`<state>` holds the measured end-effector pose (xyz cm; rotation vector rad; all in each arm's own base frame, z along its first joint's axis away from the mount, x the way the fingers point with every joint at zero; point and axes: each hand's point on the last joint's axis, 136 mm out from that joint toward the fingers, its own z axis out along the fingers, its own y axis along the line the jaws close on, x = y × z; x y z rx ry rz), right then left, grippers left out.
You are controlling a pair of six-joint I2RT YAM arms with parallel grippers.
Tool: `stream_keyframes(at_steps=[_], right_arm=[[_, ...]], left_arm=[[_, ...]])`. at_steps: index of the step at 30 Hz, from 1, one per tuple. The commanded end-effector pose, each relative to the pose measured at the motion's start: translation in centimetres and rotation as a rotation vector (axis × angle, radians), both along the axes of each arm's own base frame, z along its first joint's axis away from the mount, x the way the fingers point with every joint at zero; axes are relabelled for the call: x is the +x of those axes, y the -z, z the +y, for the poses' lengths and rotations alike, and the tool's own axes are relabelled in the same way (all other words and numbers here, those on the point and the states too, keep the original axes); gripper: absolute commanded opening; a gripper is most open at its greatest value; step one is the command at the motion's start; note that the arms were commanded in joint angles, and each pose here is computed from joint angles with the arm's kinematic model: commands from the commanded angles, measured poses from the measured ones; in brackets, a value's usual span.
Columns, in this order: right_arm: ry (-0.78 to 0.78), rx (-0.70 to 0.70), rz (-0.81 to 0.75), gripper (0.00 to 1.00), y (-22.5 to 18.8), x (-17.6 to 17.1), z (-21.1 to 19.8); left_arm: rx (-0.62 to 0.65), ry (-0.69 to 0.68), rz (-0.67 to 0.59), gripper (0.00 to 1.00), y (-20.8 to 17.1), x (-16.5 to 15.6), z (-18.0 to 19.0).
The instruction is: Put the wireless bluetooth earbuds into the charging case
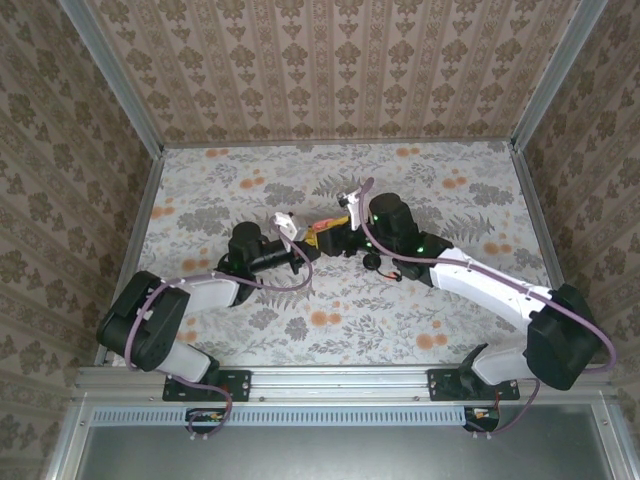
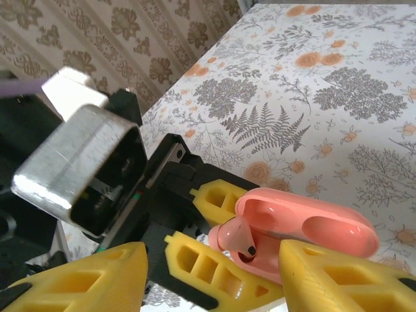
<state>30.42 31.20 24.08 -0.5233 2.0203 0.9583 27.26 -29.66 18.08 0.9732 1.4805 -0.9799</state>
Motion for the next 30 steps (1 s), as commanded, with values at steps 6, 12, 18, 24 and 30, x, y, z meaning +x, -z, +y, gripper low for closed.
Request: stream_keyframes(at_steps=[6, 12, 18, 24, 30], right_arm=[[0.210, 0.061, 0.303, 0.50, -0.9, -0.1, -2.0], [0.274, 0.131, 0.533, 0.45, 0.8, -0.9, -1.2], [0.267, 0.122, 0.583, 0.42, 1.1, -0.6, 0.8], [0.270, 0.103, 0.606, 0.41, 1.9, 0.3, 1.7], [0.275, 0.091, 0.615, 0.38, 2.7, 0.9, 2.2]], left_arm=[[0.079, -0.096, -0.102, 0.16, -0.1, 1.0, 1.1], [0.142, -0.154, -0.148, 0.16, 0.4, 1.4, 1.9], [0.174, -0.161, -0.161, 0.16, 0.8, 1.4, 2.0], [0.205, -0.153, -0.176, 0.15, 1.1, 1.0, 1.7], [0.209, -0.151, -0.186, 0.16, 0.9, 0.8, 1.6]])
